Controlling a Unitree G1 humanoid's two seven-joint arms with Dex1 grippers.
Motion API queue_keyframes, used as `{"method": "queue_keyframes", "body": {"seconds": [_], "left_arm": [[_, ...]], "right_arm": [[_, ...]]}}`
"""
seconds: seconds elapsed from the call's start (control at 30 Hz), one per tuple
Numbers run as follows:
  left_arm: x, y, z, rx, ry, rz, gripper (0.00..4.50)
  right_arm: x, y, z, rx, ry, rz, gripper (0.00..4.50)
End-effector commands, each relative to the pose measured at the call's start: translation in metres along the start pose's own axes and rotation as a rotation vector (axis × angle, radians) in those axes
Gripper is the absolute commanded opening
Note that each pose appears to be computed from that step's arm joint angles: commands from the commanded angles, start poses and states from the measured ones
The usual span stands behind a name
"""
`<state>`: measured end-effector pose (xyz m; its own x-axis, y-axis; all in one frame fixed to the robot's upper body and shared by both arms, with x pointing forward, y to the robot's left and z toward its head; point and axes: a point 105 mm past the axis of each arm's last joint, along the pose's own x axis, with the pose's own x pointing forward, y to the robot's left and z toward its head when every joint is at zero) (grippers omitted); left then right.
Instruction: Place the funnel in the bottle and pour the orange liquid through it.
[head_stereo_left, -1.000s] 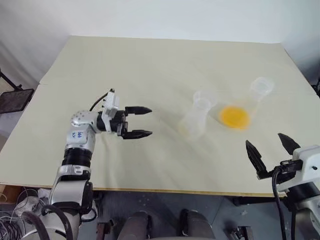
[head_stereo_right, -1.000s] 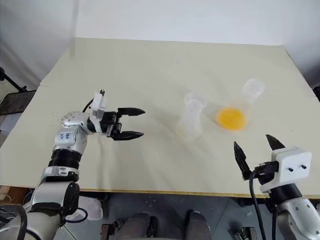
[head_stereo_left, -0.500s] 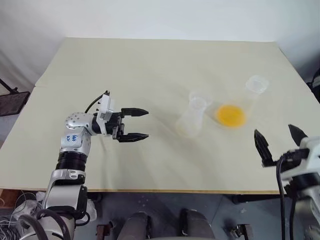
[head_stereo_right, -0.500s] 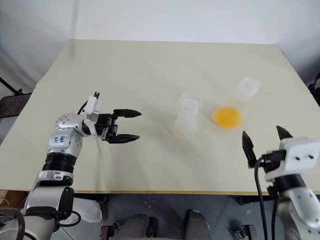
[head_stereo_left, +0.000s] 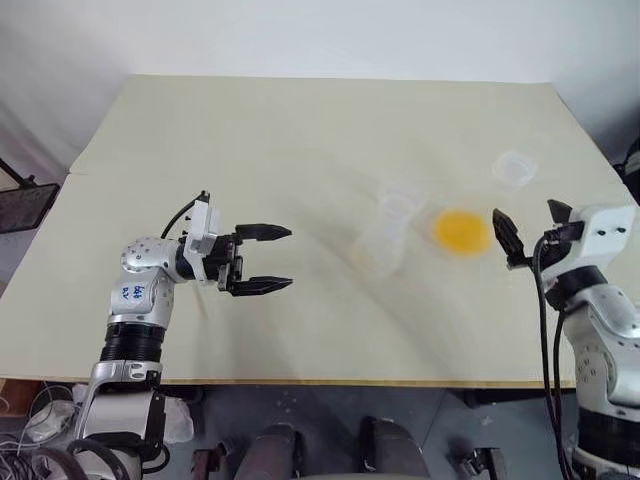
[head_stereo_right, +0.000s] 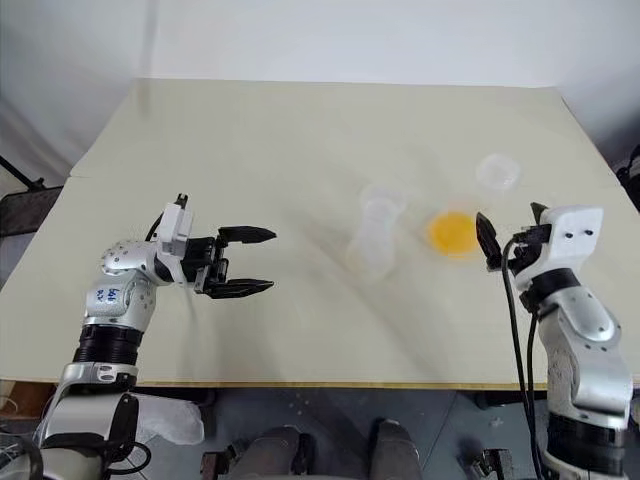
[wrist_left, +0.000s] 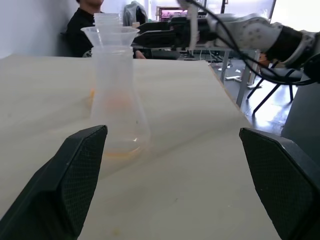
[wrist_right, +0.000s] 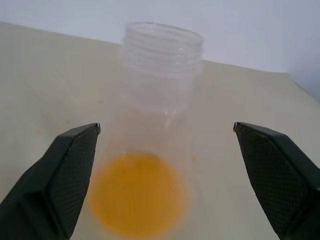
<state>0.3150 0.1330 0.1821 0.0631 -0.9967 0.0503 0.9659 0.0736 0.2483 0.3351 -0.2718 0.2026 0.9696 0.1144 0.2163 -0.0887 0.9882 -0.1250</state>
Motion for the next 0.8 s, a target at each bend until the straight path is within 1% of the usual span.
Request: {"method": "queue_keyframes", "body": {"seconds": [0.03, 0.13, 0.4, 0.57, 0.67, 0.8], "left_arm": [[-0.002, -0.003, 0.013, 0.040, -0.030, 0.005, 4.49], [-0.003, -0.003, 0.014, 0.038, -0.029, 0.013, 4.49], [-0.004, -0.001, 0.016, 0.040, -0.024, 0.037, 4.49], [-0.003, 0.000, 0.015, 0.038, -0.026, 0.040, 4.49], [-0.002, 0.003, 0.014, 0.038, -0.027, 0.039, 4.50], [0.000, 0.006, 0.013, 0.036, -0.030, 0.034, 4.50]], "right_arm": [[0.011, -0.008, 0.018, -0.017, -0.073, 0.011, 4.50], [0.019, -0.008, 0.023, 0.004, -0.096, 0.031, 4.50], [0.041, -0.005, 0.023, 0.016, -0.104, 0.084, 4.50], [0.049, -0.008, 0.024, 0.027, -0.108, 0.073, 4.50], [0.050, -0.007, 0.025, 0.035, -0.105, 0.077, 3.95], [0.050, -0.003, 0.027, 0.033, -0.111, 0.091, 2.59]]}}
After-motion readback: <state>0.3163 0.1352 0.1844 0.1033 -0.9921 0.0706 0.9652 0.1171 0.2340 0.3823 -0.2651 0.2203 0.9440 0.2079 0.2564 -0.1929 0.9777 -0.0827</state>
